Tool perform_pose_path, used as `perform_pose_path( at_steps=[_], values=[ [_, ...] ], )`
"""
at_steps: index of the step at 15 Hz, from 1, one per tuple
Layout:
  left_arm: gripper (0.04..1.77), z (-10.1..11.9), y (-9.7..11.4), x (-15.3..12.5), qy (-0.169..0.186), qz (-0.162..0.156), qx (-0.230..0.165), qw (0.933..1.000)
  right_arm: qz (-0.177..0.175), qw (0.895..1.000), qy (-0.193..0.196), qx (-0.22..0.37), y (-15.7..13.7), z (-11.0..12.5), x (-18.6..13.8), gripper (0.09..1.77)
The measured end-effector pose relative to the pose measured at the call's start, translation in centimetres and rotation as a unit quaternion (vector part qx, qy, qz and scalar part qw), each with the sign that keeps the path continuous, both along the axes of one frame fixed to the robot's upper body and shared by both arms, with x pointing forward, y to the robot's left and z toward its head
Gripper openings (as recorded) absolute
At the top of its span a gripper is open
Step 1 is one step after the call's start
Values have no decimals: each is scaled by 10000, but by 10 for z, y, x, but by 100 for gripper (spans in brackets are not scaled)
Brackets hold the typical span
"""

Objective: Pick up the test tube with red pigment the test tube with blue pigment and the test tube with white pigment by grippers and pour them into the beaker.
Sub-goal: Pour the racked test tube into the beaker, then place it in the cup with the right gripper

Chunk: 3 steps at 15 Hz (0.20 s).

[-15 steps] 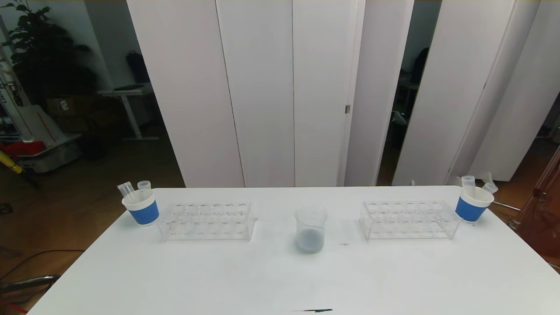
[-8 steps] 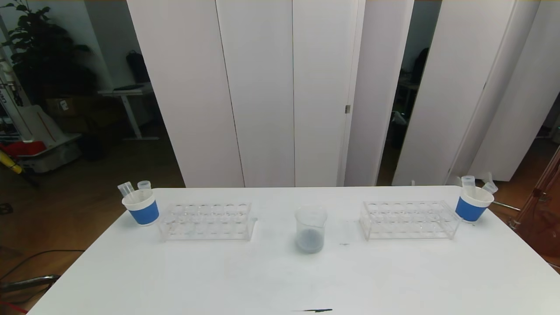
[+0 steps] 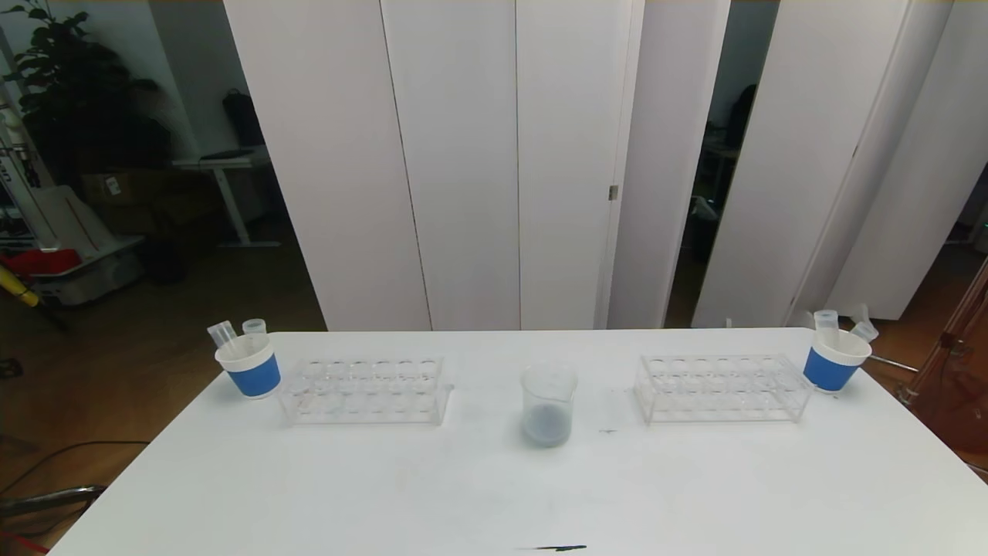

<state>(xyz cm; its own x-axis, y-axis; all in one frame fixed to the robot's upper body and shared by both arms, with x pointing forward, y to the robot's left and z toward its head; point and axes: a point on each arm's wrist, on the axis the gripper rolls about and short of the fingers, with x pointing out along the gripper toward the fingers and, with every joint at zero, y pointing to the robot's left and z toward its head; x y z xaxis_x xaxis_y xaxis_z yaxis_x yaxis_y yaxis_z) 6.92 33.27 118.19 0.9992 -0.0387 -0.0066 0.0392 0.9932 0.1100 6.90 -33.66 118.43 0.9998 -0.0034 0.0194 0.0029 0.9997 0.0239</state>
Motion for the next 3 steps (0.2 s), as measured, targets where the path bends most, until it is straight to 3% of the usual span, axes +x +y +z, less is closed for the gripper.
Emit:
perform_pose_path(
  at_steps=[3],
  values=[
    [175, 0, 0, 0, 0, 2, -2, 10000, -16, 10000, 0, 1, 0, 0, 0, 175]
  ],
)
